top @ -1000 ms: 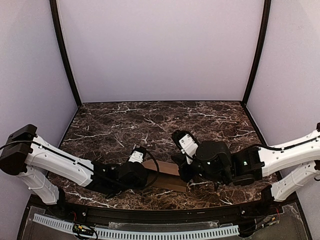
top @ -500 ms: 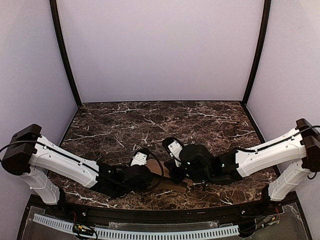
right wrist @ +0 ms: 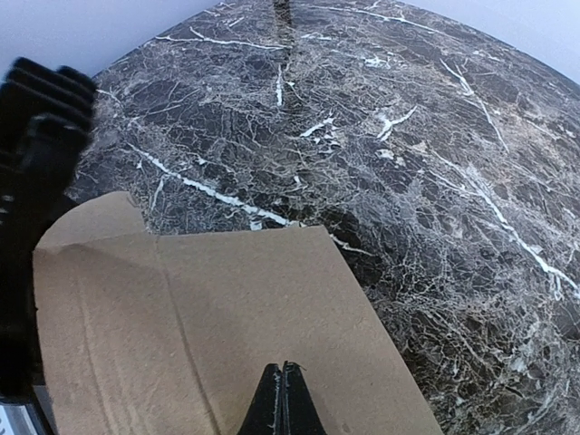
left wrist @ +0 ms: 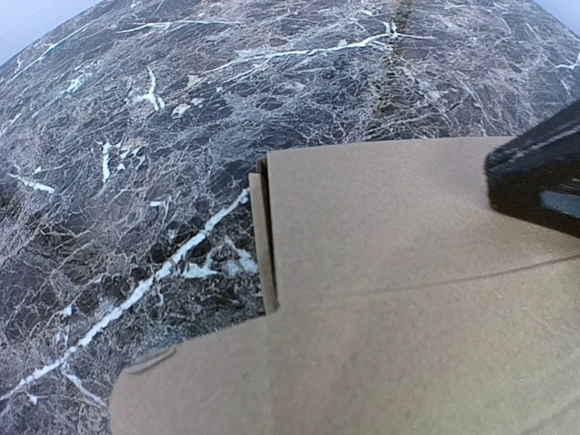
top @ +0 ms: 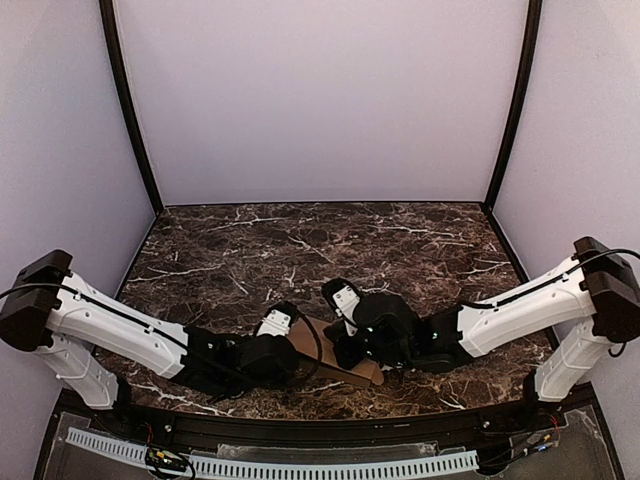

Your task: Fold the paper box

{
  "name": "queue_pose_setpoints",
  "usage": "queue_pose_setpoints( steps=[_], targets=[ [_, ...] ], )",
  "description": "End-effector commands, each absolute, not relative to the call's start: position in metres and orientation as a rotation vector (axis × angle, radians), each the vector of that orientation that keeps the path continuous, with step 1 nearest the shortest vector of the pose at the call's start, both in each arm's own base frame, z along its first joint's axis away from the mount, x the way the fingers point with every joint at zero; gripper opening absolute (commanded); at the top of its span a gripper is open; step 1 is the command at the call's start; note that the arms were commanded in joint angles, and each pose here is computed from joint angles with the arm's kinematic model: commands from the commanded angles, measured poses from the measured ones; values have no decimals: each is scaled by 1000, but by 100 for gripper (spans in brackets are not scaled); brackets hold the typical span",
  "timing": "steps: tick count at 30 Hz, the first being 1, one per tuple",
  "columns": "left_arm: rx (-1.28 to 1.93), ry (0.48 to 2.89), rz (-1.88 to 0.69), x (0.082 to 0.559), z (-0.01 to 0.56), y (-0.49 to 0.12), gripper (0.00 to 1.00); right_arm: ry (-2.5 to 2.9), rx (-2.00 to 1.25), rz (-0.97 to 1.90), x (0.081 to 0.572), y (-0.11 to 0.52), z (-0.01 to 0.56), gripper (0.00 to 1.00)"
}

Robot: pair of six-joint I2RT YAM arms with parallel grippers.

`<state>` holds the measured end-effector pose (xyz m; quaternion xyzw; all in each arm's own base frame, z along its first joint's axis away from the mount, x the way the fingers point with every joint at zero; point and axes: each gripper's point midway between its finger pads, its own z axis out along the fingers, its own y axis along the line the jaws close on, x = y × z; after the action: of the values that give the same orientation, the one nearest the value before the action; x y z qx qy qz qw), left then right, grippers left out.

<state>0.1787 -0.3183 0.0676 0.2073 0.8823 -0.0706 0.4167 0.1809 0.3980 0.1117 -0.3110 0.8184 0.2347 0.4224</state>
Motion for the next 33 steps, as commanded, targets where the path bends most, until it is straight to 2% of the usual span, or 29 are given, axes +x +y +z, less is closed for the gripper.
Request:
queue_pose_setpoints(
  steps=[1, 15, 19, 23, 33],
  targets=[
    [593, 2257, -229, 161, 69, -307, 38, 2085, -780, 584, 184, 397, 90, 0],
    [647, 2394, -436, 115, 66, -252, 44, 2173, -796, 555, 182, 388, 49, 0],
    [658, 2299, -464, 122, 92, -253, 49, 2209, -792, 559, 176, 379, 38, 0],
    [708, 2205, -384, 138, 123, -266, 56, 2224, -789, 558, 172, 369, 39, 0],
    [794, 2175, -499, 185, 140, -305, 57, 2109, -791, 619, 169, 359, 107, 0]
  ],
)
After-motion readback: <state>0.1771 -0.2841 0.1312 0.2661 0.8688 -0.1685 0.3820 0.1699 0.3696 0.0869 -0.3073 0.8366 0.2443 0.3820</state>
